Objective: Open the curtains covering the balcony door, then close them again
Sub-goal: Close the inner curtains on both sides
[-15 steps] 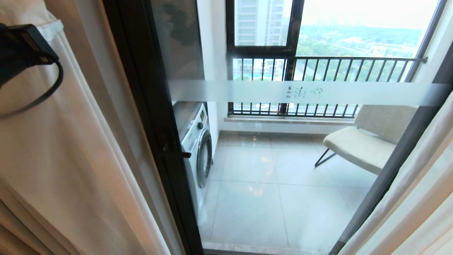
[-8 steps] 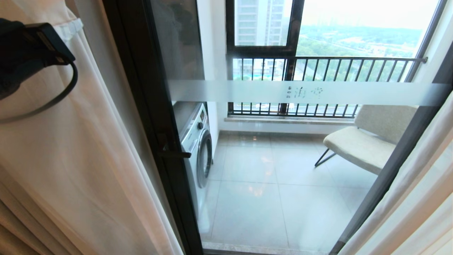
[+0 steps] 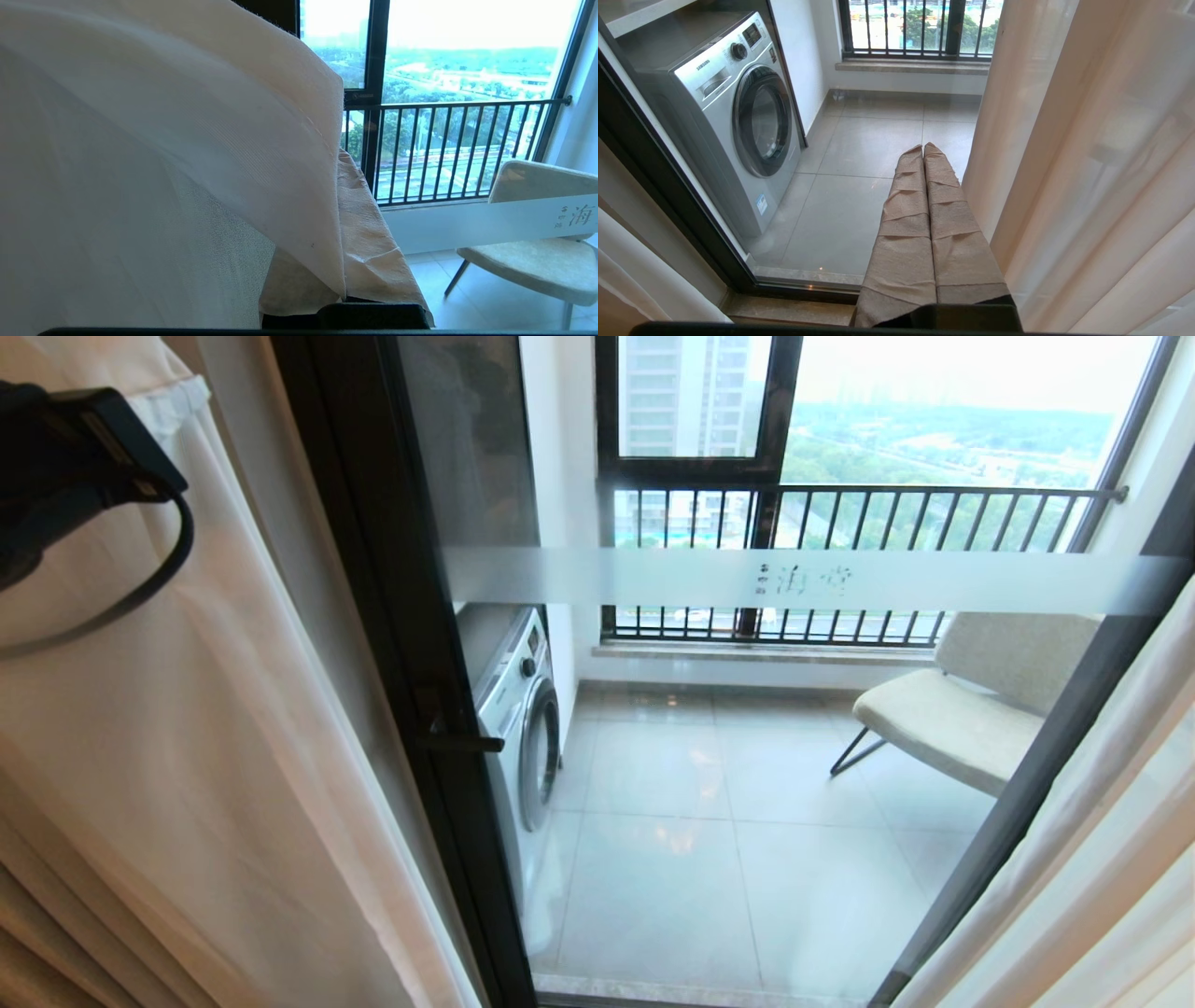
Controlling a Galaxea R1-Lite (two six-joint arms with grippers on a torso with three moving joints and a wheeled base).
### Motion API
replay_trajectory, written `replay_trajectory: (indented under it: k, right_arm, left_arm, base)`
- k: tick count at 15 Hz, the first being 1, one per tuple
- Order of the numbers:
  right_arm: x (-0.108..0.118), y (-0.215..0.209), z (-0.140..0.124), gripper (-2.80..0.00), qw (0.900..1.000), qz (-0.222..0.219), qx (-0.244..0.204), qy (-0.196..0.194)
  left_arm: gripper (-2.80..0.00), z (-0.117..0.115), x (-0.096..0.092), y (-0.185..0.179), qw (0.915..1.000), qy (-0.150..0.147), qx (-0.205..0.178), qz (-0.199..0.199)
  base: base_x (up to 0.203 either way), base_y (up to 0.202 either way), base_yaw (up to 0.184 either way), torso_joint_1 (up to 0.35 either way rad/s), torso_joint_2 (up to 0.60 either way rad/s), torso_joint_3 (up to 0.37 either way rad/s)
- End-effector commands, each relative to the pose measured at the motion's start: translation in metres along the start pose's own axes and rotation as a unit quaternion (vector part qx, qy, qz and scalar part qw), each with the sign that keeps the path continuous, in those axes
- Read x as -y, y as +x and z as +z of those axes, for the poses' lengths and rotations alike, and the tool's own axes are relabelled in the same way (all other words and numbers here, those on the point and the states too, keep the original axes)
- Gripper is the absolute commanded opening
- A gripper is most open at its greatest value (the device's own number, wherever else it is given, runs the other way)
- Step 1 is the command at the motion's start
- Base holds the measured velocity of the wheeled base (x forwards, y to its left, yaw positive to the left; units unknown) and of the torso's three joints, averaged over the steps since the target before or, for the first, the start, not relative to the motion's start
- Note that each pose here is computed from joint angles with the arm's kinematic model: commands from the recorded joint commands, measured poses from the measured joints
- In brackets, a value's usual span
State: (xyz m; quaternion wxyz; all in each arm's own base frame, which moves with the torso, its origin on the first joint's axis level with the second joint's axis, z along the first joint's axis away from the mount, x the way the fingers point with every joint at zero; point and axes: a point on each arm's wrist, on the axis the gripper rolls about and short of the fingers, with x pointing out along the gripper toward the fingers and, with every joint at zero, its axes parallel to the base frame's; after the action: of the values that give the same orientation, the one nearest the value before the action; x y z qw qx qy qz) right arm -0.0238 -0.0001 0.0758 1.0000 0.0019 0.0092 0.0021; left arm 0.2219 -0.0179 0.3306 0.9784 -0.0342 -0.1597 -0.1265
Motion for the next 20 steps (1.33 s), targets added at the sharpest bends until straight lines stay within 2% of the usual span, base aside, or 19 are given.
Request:
replay_trajectory:
  k: [1, 6, 20]
  right_arm:
    - [0.000, 0.000, 0.000, -2.80, 1.000, 0.000, -0.001, 0.000]
    - [0.000, 0.000, 0.000, -2.80, 1.000, 0.000, -0.001, 0.000]
    - [0.000, 0.000, 0.000, -2.80, 1.000, 0.000, -0.001, 0.000]
  left_arm:
    - [-2.80, 0.002, 0.000, -0.001, 1.0000, 0.000, 0.004, -0.001]
    - [-2.80, 0.001, 0.001, -0.005, 1.0000, 0.000, 0.002, -0.002]
    - [-2.80, -0.001, 0.008, -0.010, 0.9998, -0.005, -0.001, -0.017]
  base:
    - [0.000, 0.000, 0.000, 0.000, 0.00, 0.000]
    - [0.000, -0.044, 0.001, 0.001, 0.00, 0.000]
    - [0.000, -0.189, 0.002, 0.002, 0.00, 0.003]
